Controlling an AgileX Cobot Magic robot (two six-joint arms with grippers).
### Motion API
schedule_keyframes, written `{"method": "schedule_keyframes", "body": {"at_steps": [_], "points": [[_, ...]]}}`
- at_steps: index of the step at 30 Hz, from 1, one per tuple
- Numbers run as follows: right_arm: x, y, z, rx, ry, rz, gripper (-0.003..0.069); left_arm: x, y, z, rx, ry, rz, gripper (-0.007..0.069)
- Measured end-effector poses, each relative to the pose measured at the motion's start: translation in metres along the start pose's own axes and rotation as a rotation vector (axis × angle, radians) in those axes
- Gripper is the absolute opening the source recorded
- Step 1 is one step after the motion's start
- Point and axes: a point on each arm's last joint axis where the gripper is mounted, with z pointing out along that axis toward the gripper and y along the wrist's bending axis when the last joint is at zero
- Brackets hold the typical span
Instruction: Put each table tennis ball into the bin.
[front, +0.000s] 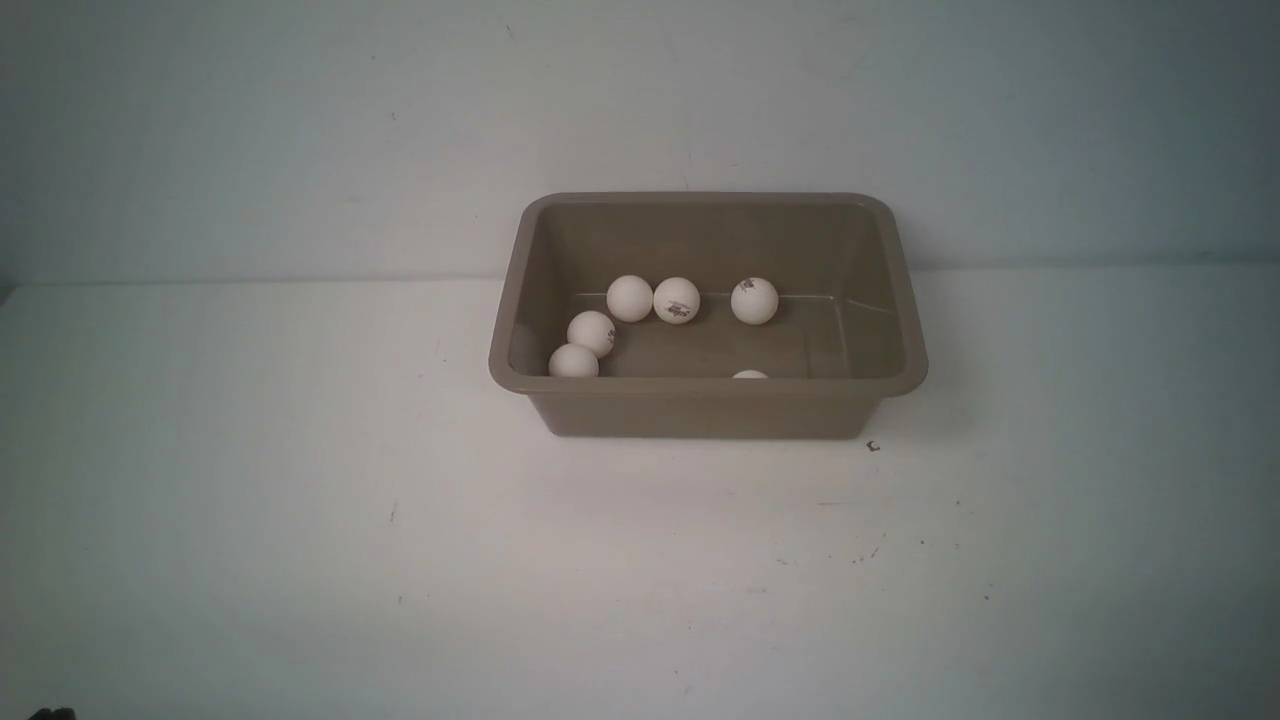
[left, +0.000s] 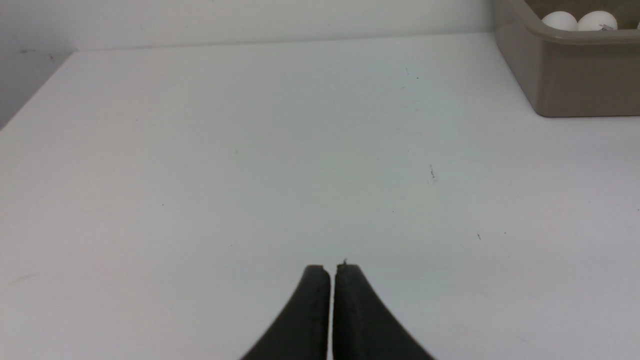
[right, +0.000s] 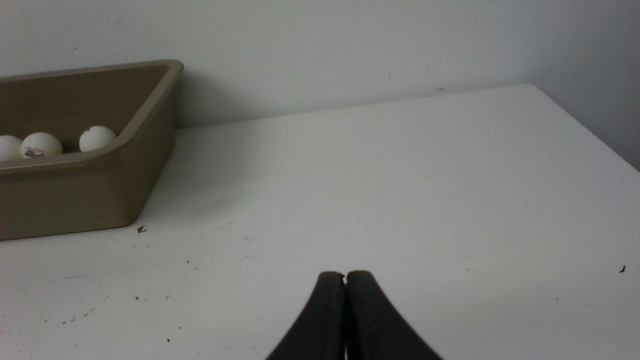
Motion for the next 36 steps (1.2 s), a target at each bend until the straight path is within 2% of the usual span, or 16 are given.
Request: {"method": "schedule_keyframes", "body": {"at_steps": [9,15,36], "points": [[0.0000,0.0000,0.0000,0.000,0.000,0.007,-0.0010,0.0000,-0.0001,0.0000,0.001,0.000,0.000,-0.0004],[0.0000,0.0000,0.0000,0.000,0.000,0.007,-0.0010,0.0002,-0.0024,-0.0002,0.044,0.002,0.013,-0.0004],[0.0000,-0.0001,0.0000,0.001,0.000,0.004,-0.0010,0.0002,-0.0025,-0.0002,0.046,0.002,0.014,-0.0004]]}}
